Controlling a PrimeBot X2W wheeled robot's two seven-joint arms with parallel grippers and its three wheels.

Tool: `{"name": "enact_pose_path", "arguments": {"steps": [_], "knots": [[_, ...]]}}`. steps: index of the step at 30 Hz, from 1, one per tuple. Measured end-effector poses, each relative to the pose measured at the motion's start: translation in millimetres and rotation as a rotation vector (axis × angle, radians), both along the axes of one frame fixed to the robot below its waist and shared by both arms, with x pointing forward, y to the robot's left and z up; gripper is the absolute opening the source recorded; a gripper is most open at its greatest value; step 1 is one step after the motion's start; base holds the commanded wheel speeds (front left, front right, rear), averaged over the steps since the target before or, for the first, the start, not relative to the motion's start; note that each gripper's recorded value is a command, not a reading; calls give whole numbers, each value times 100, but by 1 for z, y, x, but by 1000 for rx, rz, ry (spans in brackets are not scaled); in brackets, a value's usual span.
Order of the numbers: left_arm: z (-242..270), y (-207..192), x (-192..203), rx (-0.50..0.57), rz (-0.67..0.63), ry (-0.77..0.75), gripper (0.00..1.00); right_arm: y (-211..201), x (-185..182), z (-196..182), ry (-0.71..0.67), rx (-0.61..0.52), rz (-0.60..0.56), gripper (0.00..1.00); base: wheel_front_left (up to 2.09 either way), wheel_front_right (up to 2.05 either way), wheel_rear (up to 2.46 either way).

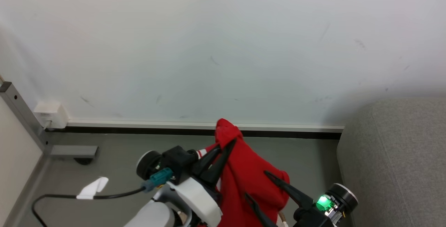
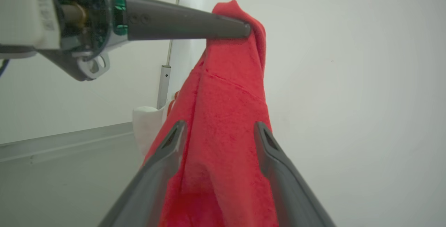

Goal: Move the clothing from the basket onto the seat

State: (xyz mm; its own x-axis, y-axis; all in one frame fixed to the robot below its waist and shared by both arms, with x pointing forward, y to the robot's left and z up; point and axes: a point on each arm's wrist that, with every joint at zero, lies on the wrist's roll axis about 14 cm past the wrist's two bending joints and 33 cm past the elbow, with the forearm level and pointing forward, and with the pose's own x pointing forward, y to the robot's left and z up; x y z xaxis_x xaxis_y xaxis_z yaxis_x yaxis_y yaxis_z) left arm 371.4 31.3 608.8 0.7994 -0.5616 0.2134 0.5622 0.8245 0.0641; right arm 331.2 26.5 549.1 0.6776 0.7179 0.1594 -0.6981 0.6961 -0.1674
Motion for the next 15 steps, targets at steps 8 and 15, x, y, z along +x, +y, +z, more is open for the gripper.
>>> {"name": "enact_pose_path", "arguments": {"steps": [8, 15], "knots": [[0, -26, -14, 16, -80, 7, 0, -4, 9, -1, 0, -13, -30, 100, 0, 0, 0], [4, -44, -28, 15, -171, 6, 0, -16, 16, -6, 11, -23, -76, 100, 0, 0, 0]]}}
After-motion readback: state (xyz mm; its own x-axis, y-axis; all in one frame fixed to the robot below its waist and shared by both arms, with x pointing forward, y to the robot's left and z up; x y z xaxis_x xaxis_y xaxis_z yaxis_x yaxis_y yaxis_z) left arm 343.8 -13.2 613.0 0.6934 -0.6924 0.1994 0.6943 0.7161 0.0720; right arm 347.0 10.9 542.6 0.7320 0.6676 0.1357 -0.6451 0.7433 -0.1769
